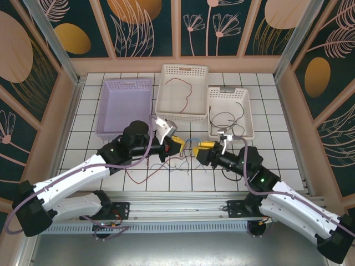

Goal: Untangle the cables

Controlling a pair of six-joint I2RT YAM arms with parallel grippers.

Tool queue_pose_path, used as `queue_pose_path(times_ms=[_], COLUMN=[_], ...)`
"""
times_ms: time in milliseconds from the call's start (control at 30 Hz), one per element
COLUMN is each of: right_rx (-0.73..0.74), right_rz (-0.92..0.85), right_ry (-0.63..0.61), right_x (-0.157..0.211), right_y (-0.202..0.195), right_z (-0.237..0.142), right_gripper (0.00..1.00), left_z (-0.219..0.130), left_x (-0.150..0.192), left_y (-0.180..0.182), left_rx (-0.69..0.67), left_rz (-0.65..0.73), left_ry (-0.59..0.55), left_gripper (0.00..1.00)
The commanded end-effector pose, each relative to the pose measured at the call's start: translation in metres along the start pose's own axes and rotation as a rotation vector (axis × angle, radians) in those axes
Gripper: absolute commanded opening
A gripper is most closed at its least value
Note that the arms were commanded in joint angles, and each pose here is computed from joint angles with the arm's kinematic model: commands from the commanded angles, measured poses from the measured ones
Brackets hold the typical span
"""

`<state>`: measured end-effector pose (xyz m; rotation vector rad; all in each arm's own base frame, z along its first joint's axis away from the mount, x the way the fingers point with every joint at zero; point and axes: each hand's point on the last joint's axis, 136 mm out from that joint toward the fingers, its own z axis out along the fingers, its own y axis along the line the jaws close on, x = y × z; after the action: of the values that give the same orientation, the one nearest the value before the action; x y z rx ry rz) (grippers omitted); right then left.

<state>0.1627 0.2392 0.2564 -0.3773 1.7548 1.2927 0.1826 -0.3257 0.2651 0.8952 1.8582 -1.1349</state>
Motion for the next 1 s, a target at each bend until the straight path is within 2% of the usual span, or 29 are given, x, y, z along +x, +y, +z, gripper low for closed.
queue_pose_path(times_ms=[0, 200, 333, 533, 967], right_rx=[0.002, 0.019, -0.054, -0.078, -0.011], right_rz=[-0.026, -0.023, -0.035, -0.015, -0.025], right_ry=[-0.041, -0.071, -0.106, -0.009, 0.081], right_x=[-0.018, -0.026, -0.034, -0.009, 0.019], right_y=[0.009, 0.009, 0.025, 0.021, 0.001], right_z=[-0.005, -0.009, -0.014, 0.007, 0.041], right_gripper=[0.64, 0.63, 0.62, 0.58, 0.51], left_z=[-0.001, 0.004, 0.006, 0.007, 0.006], left_x=[-0.01, -0.007, -0.006, -0.006, -0.006], left_y=[0.006, 0.019, 0.027, 0.028, 0.023], left_rx=[-0.039, -0.099, -0.138, -0.144, -0.118], left_rz=[-0.014, -0.041, -0.053, -0.056, -0.048], left_ry=[-0.029, -0.012, -0.004, -0.005, -0.007], left_gripper=[0.0, 0.0, 0.0, 0.0, 0.0])
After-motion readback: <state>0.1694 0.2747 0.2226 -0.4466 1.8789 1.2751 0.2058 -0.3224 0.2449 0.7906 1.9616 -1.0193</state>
